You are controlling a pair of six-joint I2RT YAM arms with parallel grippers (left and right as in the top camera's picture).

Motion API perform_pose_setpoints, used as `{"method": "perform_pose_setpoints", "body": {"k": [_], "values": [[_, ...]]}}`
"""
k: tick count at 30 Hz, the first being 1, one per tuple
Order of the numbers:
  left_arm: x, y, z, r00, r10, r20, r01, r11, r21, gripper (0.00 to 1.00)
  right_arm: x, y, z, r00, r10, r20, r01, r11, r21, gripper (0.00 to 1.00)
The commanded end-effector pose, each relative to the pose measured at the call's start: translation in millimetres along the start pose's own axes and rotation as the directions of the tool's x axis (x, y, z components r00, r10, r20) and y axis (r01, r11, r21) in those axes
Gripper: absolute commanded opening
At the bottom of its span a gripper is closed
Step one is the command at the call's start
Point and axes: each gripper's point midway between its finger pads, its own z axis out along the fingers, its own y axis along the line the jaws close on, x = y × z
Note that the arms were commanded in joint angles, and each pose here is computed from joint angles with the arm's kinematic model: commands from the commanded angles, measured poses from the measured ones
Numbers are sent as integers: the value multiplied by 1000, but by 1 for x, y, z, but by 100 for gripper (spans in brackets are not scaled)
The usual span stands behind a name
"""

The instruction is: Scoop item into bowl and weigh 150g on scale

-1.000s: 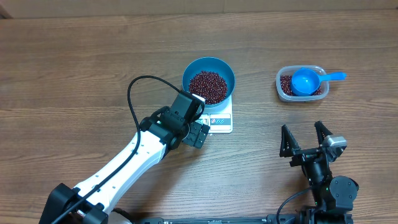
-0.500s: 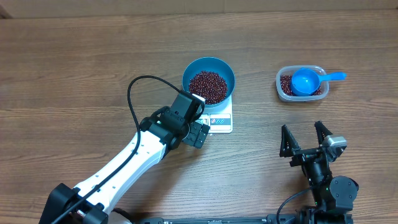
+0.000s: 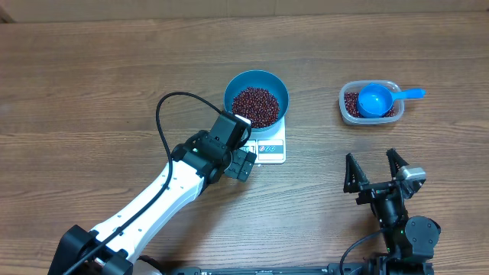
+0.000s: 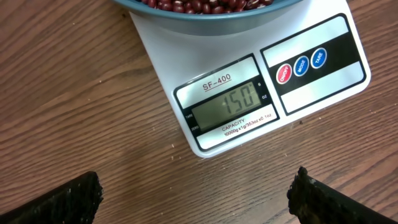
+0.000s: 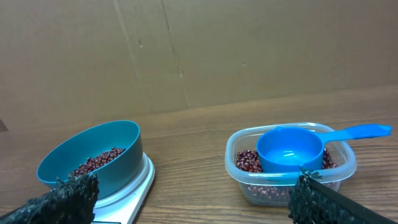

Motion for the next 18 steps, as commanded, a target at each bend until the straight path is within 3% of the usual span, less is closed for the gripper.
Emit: {"method": "perform_pose_setpoints", "body": {"k": [1,7,18], "values": [[-15,7,-2,998,9,65,-7,999,-38,100,1,0,0,1000,-1,6,1,1000,-2,100],[-73,-5,-44,939,65,337,-77,997,21,99,1,0,0,1000,-1,6,1,1000,-2,100],[-67,-2,-123,855,36,517,-83,994,68,100,1,0,0,1000,-1,6,1,1000,-2,100]]}}
